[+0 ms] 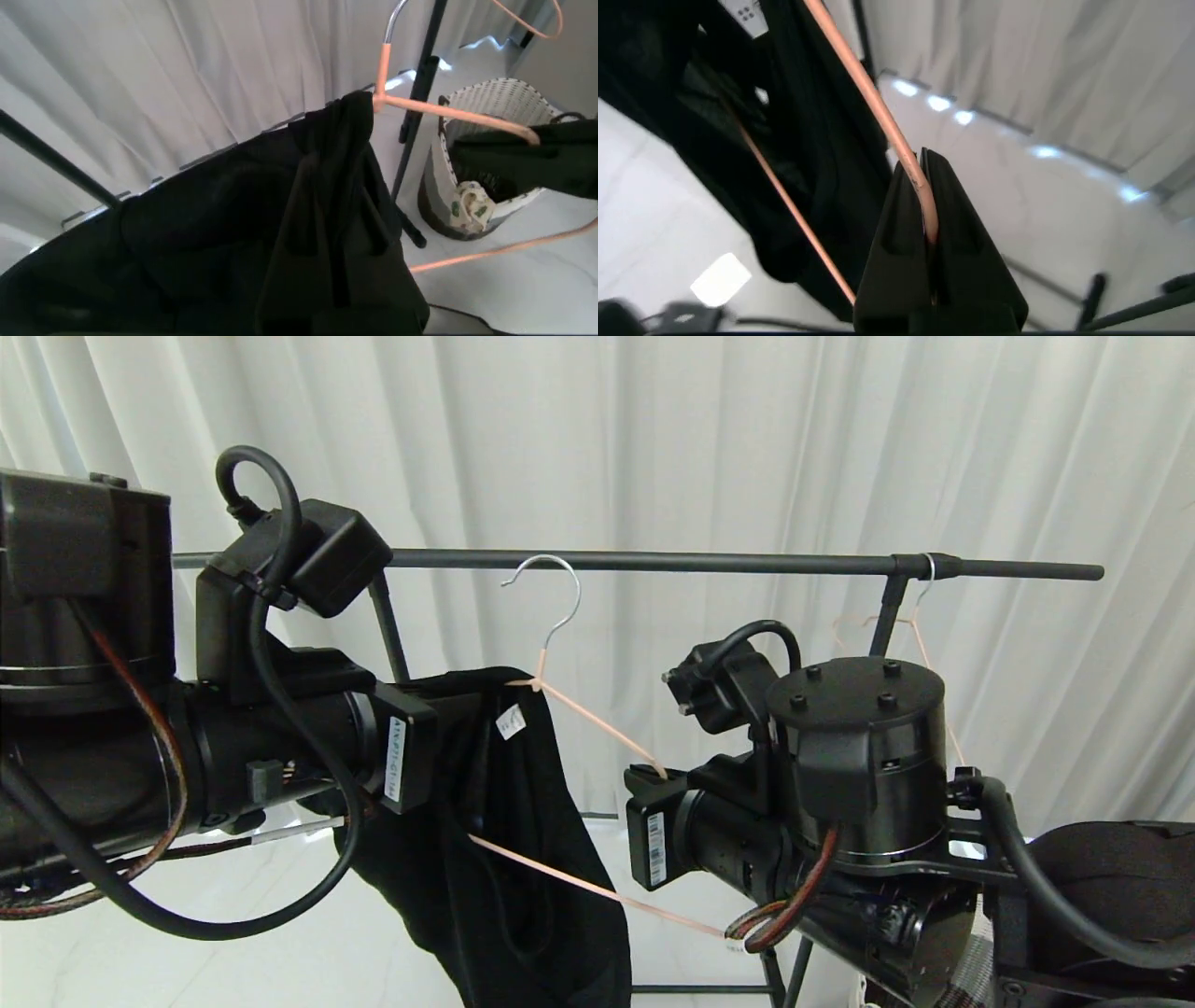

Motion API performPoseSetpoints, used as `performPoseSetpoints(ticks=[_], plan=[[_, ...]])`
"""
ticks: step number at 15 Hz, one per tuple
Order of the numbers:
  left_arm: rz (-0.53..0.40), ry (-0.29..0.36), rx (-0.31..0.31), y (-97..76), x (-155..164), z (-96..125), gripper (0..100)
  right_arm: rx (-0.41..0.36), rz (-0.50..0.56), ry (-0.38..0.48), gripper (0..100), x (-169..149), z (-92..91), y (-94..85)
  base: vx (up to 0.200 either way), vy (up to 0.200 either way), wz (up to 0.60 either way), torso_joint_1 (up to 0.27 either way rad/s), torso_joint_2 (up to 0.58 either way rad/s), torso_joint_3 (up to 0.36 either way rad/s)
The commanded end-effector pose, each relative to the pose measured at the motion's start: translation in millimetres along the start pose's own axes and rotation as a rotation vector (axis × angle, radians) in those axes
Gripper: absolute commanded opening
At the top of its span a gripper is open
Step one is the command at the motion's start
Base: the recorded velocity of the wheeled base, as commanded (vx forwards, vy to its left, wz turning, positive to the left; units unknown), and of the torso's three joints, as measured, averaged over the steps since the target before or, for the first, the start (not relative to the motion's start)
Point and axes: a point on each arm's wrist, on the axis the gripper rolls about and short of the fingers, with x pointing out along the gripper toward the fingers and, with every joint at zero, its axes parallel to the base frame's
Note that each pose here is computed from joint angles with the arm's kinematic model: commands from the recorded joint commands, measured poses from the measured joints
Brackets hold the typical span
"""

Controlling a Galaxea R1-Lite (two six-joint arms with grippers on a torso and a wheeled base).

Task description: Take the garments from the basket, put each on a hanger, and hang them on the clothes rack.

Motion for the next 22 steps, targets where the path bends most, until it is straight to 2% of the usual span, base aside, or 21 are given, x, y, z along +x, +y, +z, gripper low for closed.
performPoseSetpoints(ticks=[1,2,3,6,9,11,12,14,15,16,19,20,21,22], plan=[[-0.001,0.005,0.0,0.0,2.2,-0.4,0,-0.024,-0.016,-0.025,0,1.1,0.5,0.3,0.0,0.0,0.0,0.0,0.0,0.0],[0.0,-0.001,0.0,0.1,1.3,1.1,0,-0.04,-0.021,-0.049,0,1.1,1.9,0.0,0.0,0.0,0.0,0.0,0.0,0.0],[0.001,-0.009,-0.002,0.3,0.0,2.7,100,-0.071,-0.02,-0.062,0,1.1,0.9,0.2,0.0,0.0,0.0,0.0,0.0,0.0],[0.026,-0.048,-0.01,6.8,-5.0,12.3,100,-0.167,-0.018,-0.108,0,-1.7,-5.9,-4.6,0.0,0.0,0.0,0.0,0.0,0.0],[0.059,-0.1,-0.018,14.6,-21.8,18.7,100,-0.269,-0.054,-0.17,0,-3.9,-15.1,-21.4,0.0,0.0,0.0,0.0,0.0,0.0],[0.06,-0.114,-0.018,14.3,-30.7,17.4,100,-0.292,-0.08,-0.194,0,-4.1,-15.9,-30.2,0.0,0.0,0.0,0.0,0.0,0.0],[0.057,-0.108,-0.012,13.2,-37.6,9.7,100,-0.296,-0.095,-0.206,0,-7.1,-15.4,-36.8,0.0,0.0,0.0,0.0,0.0,0.0],[-0.008,-0.092,0.057,9.4,-48.0,-7.6,100,-0.319,-0.082,-0.196,0,-16.0,-17.5,-44.9,0.0,0.0,0.0,0.0,0.0,0.0],[-0.008,-0.092,0.057,9.4,-48.0,-7.6,100,-0.319,-0.082,-0.196,0,-16.0,-17.5,-44.9,0.0,0.0,0.0,0.0,0.0,0.0],[-0.144,-0.089,0.118,4.8,-56.4,-24.7,100,-0.359,-0.012,-0.184,0,-28.6,-20.8,-51.2,0.0,0.0,0.0,0.0,0.0,0.0],[-0.225,-0.061,0.17,2.8,-58.9,-45.1,100,-0.434,0.071,-0.189,0,-45.7,-21.0,-60.5,0.0,0.0,0.0,0.0,0.0,0.0],[-0.233,-0.044,0.207,1.6,-58.5,-52.8,100,-0.455,0.093,-0.186,0,-49.4,-23.0,-61.4,0.0,0.0,0.0,0.0,0.0,0.0],[-0.27,-0.026,0.27,-0.3,-56.5,-62.6,100,-0.483,0.114,-0.169,0,-52.9,-29.3,-62.9,0.0,0.0,0.0,0.0,0.0,0.0],[-0.332,-0.029,0.296,-2.1,-55.6,-67.2,100,-0.488,0.121,-0.188,0,-54.7,-32.3,-62.4,0.0,0.0,0.0,0.0,0.0,0.0]])
